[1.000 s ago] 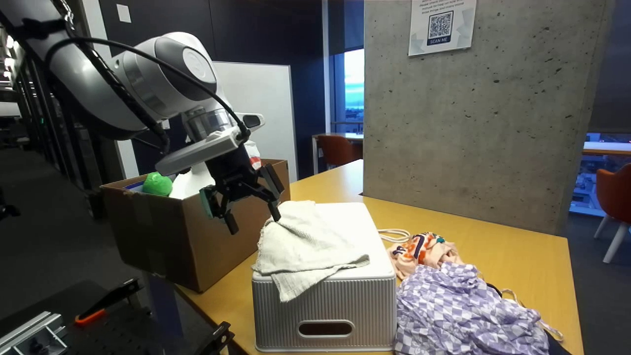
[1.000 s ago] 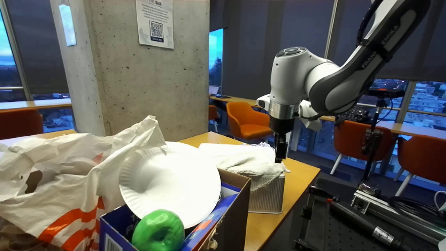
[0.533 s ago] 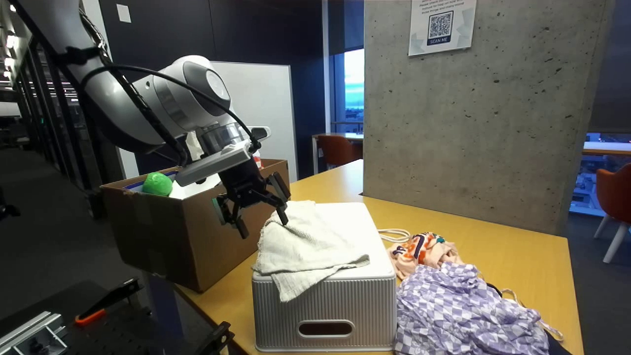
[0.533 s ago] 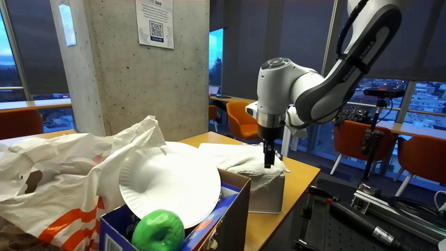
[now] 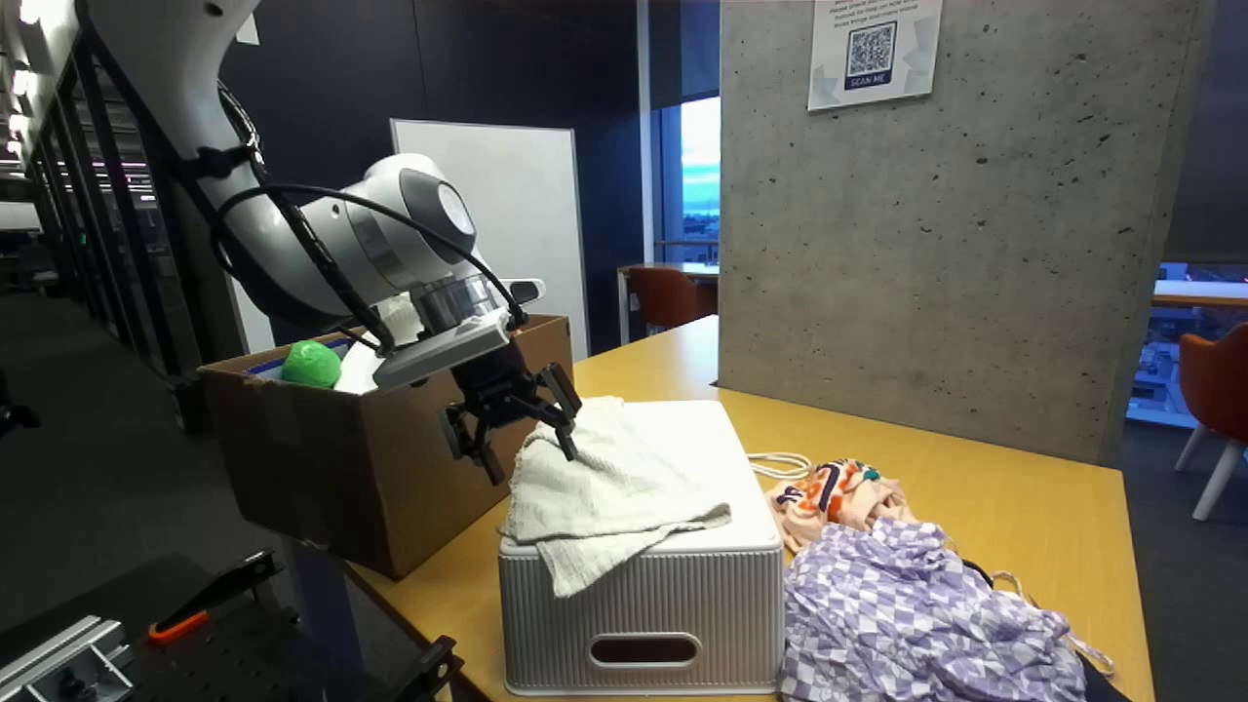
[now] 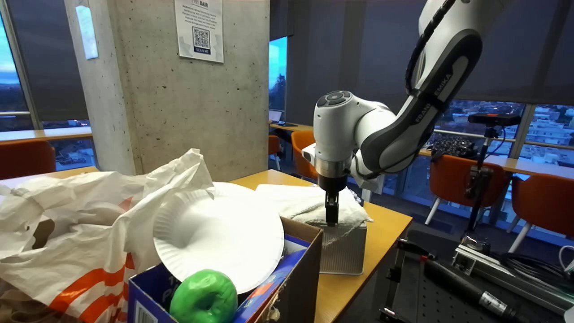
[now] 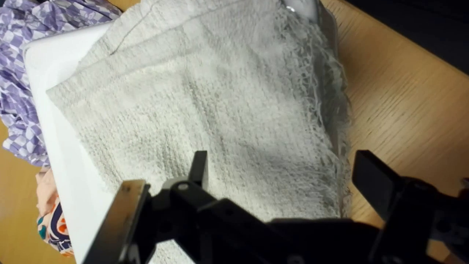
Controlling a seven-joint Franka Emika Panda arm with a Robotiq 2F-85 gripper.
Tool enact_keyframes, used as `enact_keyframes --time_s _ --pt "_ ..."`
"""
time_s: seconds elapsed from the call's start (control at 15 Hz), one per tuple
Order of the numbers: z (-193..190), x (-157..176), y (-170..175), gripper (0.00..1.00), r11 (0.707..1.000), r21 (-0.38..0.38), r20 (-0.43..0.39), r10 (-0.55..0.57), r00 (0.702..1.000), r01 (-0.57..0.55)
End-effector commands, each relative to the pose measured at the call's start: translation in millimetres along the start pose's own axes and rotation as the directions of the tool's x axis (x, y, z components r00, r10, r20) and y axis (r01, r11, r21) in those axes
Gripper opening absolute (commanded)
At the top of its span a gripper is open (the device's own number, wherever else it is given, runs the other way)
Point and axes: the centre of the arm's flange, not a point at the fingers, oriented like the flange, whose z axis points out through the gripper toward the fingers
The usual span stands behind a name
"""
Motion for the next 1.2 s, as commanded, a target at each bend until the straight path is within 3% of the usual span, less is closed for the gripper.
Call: enact_keyframes --time_s 0.0,1.13 --pt "13.8 9.4 2.1 1.00 1.000 -0.016 -0.007 0.012 1.000 -0.012" --pt "-6.7 14.8 32.8 0.99 0.997 -0.072 -0.027 0.038 0.999 -0.040"
